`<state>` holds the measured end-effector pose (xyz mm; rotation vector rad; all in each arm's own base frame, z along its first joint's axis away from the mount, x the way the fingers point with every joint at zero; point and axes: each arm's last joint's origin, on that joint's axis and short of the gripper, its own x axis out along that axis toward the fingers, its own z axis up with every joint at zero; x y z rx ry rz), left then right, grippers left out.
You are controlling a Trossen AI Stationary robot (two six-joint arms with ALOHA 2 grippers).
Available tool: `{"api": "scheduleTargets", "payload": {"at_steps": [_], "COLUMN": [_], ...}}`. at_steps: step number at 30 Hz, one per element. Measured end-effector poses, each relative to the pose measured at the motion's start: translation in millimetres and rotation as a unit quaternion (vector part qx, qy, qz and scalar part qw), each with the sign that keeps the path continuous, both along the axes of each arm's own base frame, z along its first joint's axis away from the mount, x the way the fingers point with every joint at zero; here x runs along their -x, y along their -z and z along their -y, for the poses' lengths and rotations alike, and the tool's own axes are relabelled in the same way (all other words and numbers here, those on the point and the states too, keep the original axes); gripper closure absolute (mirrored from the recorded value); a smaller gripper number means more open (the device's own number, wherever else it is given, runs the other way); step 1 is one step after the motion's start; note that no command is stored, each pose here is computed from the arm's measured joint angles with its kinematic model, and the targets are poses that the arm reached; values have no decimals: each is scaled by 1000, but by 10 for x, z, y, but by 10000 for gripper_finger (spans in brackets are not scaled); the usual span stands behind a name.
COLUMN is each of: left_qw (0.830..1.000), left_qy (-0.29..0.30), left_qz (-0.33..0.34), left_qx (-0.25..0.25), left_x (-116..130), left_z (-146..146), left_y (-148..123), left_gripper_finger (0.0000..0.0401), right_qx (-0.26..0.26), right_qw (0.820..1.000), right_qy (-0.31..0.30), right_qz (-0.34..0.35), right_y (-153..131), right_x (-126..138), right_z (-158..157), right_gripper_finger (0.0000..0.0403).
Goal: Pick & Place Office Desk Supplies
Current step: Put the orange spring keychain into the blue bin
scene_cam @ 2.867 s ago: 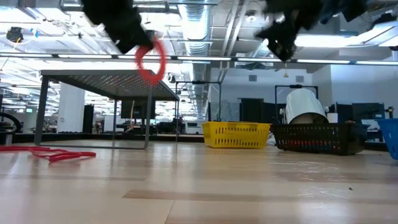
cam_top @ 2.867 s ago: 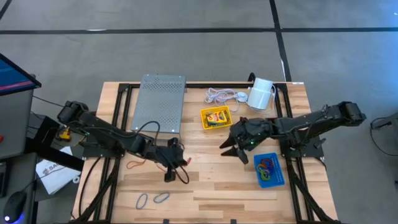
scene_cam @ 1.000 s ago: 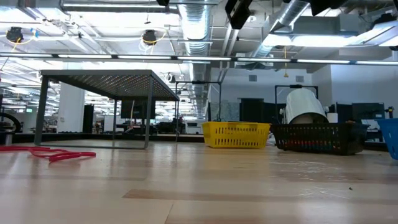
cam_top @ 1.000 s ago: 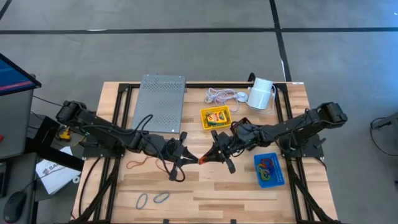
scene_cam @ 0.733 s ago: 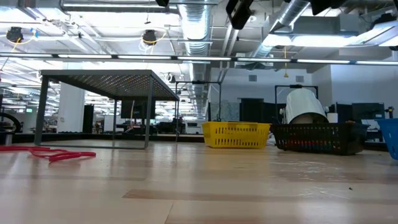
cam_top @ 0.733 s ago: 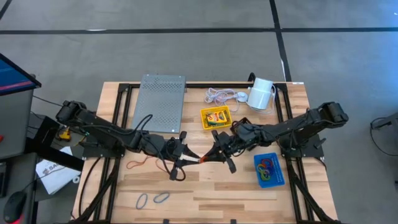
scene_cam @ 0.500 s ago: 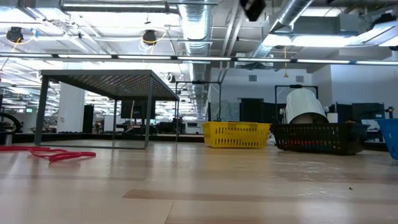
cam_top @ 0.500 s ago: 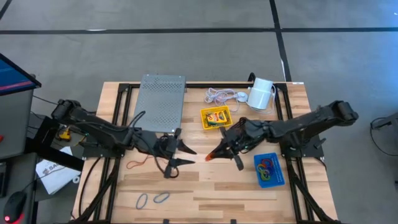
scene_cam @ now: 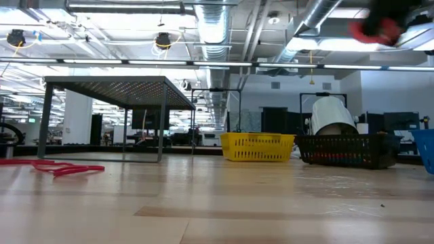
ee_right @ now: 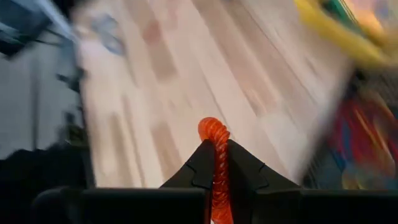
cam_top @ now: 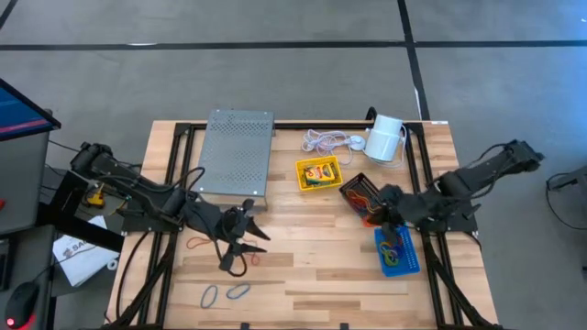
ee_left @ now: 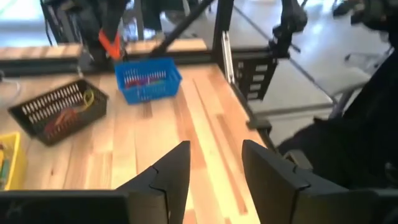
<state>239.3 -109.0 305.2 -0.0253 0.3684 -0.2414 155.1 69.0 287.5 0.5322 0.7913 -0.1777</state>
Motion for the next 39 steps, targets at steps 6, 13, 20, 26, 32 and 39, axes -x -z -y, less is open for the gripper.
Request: {"api": "scheduleTargets", "payload": {"at_steps": [6, 13, 20, 26, 32, 39], "left_qw": [999, 998, 998, 998, 998, 998], "left_qy": [-12, -15, -16, -16, -16, -16], "left_qz": [-45, -68, -68, -68, -68, -68], "left_qx": [12, 6, 6, 6, 6, 6], "left_x": [30, 50, 48, 48, 48, 47], "left_z": [-10, -19, -23, -23, -23, -23], "left_y": [73, 115, 114, 114, 114, 114], "left_gripper_finger": [272, 285, 289, 289, 289, 289], "right_qx": [-6, -12, 12, 15, 18, 19], "right_qw": [992, 979, 971, 970, 970, 970], "right_qy": [65, 105, 132, 127, 124, 121], "right_qz": [-111, -173, -198, -205, -207, -208], "right_y": [208, 589, 789, 867, 869, 869], "right_x": [355, 509, 515, 464, 451, 451], "right_z": [-179, -500, -720, -798, -792, -792], "right_gripper_finger": [387, 387, 387, 388, 388, 388]}}
